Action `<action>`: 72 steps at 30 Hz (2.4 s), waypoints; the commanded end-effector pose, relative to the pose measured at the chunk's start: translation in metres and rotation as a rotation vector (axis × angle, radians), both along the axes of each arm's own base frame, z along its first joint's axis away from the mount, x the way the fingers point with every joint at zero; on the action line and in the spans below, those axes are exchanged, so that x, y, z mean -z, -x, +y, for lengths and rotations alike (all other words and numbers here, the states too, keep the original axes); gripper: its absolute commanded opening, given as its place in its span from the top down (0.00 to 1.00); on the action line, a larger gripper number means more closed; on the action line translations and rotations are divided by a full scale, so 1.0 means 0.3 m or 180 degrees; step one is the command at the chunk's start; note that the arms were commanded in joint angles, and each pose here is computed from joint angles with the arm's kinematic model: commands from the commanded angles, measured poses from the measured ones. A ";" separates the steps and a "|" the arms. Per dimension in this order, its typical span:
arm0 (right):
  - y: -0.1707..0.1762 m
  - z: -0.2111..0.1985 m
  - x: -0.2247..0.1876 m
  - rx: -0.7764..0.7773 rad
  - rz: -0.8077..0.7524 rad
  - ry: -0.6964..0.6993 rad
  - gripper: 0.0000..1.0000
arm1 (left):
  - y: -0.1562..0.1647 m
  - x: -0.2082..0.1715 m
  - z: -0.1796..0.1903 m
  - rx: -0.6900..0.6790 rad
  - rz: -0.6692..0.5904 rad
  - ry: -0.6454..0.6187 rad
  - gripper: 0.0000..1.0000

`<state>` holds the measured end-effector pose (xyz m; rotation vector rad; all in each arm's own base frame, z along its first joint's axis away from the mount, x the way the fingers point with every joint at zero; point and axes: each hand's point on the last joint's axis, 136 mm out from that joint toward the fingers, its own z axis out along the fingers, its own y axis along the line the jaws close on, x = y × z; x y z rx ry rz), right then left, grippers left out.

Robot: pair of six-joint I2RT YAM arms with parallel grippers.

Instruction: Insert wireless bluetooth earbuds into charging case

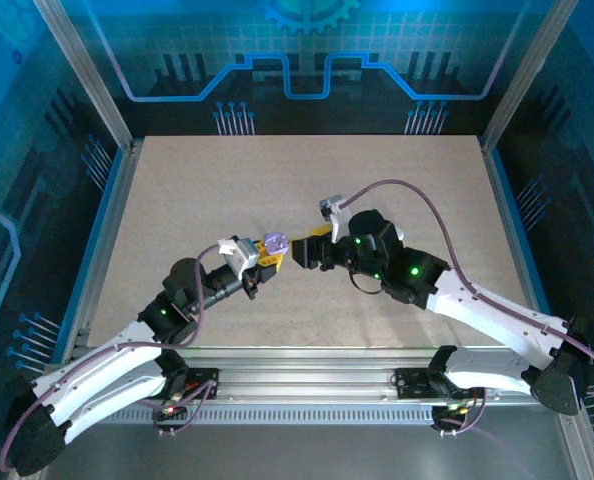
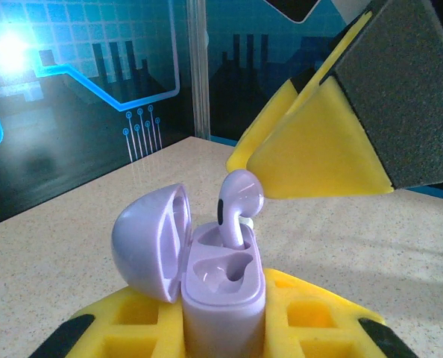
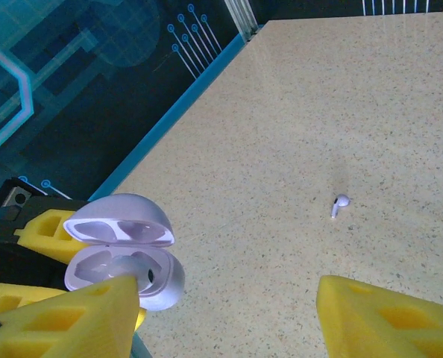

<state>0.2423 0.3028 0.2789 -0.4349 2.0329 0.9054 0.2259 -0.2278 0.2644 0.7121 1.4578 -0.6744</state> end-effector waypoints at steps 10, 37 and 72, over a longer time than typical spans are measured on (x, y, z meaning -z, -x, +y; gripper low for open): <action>-0.007 -0.043 0.006 0.0072 0.0020 -0.0001 0.36 | 0.021 -0.099 -0.011 0.0107 -0.0186 0.0152 0.82; 0.014 0.038 -0.055 -0.0396 -0.0153 -0.0243 0.35 | 0.031 -0.100 0.001 0.0087 -0.0209 0.0165 0.82; 0.060 0.005 -0.120 -0.0734 -0.0330 -0.0239 0.39 | 0.083 -0.079 -0.007 0.0310 -0.0442 -0.0149 0.82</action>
